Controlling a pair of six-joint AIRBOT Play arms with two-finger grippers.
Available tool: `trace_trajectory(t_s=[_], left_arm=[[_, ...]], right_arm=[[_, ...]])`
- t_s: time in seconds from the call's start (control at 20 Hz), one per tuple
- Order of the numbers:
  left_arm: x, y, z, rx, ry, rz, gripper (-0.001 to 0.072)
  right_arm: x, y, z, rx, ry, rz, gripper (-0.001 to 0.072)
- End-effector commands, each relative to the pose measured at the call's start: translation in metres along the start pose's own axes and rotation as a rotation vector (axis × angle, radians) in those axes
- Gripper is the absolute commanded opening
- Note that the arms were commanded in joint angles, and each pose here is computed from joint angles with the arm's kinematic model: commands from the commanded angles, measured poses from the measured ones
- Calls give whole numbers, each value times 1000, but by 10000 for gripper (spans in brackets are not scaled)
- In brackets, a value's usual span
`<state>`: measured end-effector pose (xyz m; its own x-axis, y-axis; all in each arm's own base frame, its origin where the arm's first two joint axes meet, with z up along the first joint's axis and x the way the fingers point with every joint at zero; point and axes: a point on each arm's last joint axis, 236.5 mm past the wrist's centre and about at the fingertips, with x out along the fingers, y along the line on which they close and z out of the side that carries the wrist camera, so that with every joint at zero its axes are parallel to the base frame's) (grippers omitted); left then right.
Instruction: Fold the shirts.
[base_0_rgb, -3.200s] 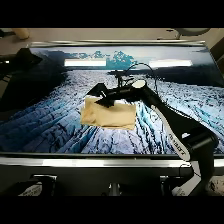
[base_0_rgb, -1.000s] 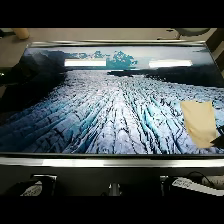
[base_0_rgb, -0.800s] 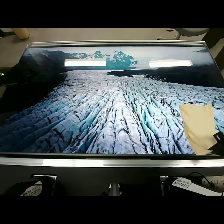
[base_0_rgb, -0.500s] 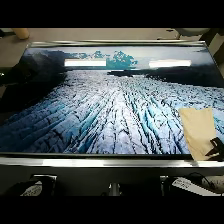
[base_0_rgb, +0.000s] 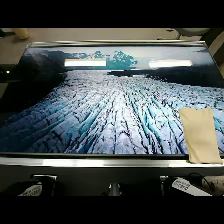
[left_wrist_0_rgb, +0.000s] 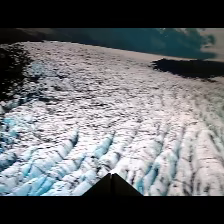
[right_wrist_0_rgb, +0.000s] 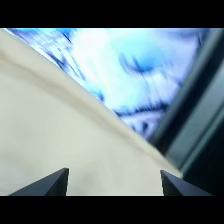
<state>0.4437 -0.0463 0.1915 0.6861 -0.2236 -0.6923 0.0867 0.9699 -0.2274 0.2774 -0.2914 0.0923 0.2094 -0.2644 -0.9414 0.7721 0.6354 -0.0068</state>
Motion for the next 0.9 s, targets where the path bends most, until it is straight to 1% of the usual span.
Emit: trace_trajectory(t_s=[0.0, 0.05, 0.1, 0.15, 0.2, 0.25, 0.3, 0.35, 0.45, 0.5, 0.85], left_arm=[[32, 53, 0, 210, 122, 402, 49], [47, 55, -13, 214, 187, 433, 215], [63, 52, -43, 183, 305, 425, 532], [72, 48, -81, 151, 460, 401, 666], [78, 42, -118, 133, 596, 356, 664], [86, 33, -140, 113, 640, 301, 664], [90, 27, -147, 78, 620, 277, 663], [95, 23, -147, 45, 571, 259, 663], [99, 21, -142, 23, 523, 251, 663], [100, 21, -143, 35, 527, 249, 663], [101, 24, -144, 40, 532, 258, 663]], right_arm=[[-89, 137, 57, -289, -346, 185, 603], [-84, 181, 27, -383, -278, 224, 605], [-68, 209, -8, -438, -168, 240, 613], [-48, 232, -51, -496, -9, 261, 613], [-34, 247, -93, -546, 159, 286, 613], [-23, 259, -126, -592, 292, 314, 613], [-16, 268, -142, -622, 356, 327, 613], [-10, 273, -150, -641, 381, 316, 613], [-4, 278, -147, -629, 350, 294, 617], [-4, 281, -144, -616, 335, 300, 651], [-5, 276, -149, -616, 363, 286, 652]])
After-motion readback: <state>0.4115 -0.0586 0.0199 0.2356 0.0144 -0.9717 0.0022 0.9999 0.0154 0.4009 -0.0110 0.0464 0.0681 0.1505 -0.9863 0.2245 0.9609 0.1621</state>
